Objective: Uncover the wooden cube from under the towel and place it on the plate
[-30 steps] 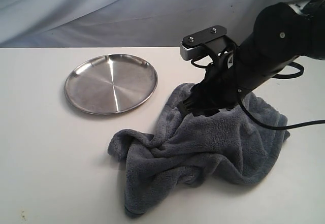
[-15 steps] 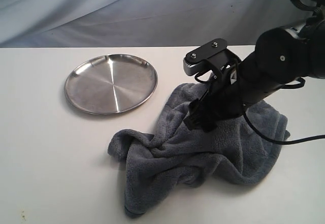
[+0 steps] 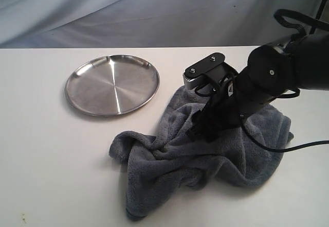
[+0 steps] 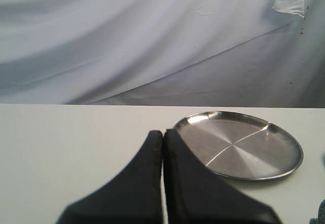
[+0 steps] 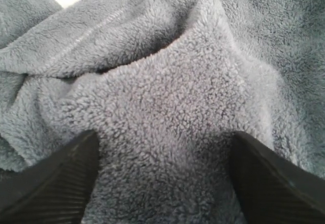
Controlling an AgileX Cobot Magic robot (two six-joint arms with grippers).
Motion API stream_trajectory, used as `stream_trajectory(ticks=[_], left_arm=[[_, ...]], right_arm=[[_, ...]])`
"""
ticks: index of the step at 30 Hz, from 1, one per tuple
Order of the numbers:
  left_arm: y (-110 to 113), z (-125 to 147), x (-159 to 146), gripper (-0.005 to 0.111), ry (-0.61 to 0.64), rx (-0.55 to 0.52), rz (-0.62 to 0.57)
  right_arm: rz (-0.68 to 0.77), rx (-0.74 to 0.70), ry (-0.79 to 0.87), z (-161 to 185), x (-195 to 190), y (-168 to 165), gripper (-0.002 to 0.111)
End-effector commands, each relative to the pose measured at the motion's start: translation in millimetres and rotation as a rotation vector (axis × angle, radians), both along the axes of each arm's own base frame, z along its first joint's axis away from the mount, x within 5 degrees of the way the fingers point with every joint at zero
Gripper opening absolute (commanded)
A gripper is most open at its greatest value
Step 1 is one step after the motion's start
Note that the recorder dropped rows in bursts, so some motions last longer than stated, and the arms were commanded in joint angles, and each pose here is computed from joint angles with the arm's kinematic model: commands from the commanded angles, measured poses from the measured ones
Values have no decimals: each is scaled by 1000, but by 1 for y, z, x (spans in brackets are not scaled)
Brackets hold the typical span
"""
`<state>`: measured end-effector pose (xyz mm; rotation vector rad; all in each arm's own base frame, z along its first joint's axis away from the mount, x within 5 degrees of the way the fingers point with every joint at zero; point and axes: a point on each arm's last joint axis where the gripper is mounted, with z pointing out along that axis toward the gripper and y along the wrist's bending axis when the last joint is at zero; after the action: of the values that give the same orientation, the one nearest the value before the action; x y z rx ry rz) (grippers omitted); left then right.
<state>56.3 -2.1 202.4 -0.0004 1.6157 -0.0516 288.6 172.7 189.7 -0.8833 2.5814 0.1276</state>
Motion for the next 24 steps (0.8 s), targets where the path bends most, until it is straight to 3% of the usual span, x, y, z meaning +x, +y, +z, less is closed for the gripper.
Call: stream_trajectory(ticks=[1,11,16,24], left_arm=[[0,-1,0,1,1,0,-1],[0,-1,0,1,1,-2,-1],[0,-1,0,1,1,-2,-1],[0,-1,0,1,1,-2,-1]], right_arm=[[2,-17,18,-2,-2,-1,54],[-22,-19,40,-3,-4,-2,0],[-26,4,17,11,-8,-4,0],[-26,141,-202,83,-26,-15,0]])
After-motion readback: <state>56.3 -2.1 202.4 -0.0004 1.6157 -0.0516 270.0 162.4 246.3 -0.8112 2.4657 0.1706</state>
